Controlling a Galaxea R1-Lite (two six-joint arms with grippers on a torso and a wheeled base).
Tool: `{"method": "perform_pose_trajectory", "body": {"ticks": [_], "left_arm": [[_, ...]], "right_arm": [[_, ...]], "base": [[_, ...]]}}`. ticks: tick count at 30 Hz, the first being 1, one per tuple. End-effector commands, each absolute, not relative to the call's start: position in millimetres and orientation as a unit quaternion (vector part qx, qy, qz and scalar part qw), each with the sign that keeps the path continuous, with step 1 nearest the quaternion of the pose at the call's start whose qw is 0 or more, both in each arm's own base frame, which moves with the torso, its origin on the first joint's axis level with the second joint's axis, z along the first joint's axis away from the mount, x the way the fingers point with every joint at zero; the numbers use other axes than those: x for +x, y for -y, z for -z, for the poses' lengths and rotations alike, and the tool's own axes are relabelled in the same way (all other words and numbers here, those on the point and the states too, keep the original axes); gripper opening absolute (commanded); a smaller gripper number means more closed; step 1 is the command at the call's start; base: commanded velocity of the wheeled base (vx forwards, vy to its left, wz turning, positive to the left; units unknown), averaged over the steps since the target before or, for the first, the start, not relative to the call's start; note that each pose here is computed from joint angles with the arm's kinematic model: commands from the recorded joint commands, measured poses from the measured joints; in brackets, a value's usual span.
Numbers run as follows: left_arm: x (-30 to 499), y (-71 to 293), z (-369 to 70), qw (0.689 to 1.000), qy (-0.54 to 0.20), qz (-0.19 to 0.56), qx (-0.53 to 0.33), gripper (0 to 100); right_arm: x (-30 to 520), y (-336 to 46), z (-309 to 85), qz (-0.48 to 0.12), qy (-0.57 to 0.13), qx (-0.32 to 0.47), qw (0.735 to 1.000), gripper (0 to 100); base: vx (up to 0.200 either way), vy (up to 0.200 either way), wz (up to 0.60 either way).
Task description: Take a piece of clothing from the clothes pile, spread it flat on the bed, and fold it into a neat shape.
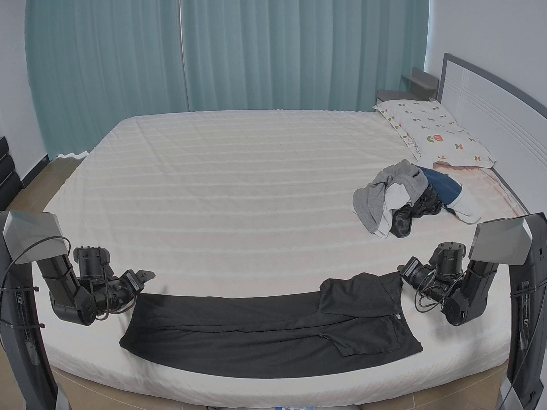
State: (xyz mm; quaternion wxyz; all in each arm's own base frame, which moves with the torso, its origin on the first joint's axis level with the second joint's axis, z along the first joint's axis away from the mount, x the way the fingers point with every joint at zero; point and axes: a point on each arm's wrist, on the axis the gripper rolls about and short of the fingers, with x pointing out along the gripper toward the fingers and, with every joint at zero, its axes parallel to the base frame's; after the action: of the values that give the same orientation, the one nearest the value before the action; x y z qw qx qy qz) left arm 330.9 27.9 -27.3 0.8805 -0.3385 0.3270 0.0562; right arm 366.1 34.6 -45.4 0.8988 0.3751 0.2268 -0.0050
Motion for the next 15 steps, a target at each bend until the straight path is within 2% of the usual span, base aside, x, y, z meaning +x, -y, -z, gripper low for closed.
{"method": "perform_pose_trajectory", "body": {"ticks": [1,12,13,15], "left_arm": [[330.9,-16.4,28.3,0.882,-0.335,-0.041,-0.33,100],[331.3,-16.0,38.8,0.891,-0.343,-0.055,-0.294,100],[331.2,-16.0,38.9,0.89,-0.343,-0.055,-0.294,0],[331.5,-16.1,39.2,0.891,-0.343,-0.056,-0.294,0]], "right_arm": [[366.0,-35.6,46.0,0.004,-0.228,0.375,0.899,0],[365.7,-37.8,46.5,0.002,-0.229,0.374,0.899,0],[365.3,-37.8,46.7,0.002,-0.23,0.374,0.898,0],[365.3,-38.3,46.7,0.002,-0.23,0.374,0.898,0]], "base": [[0.0,0.0,0.0],[0.0,0.0,0.0],[0.0,0.0,0.0],[0.0,0.0,0.0]]}}
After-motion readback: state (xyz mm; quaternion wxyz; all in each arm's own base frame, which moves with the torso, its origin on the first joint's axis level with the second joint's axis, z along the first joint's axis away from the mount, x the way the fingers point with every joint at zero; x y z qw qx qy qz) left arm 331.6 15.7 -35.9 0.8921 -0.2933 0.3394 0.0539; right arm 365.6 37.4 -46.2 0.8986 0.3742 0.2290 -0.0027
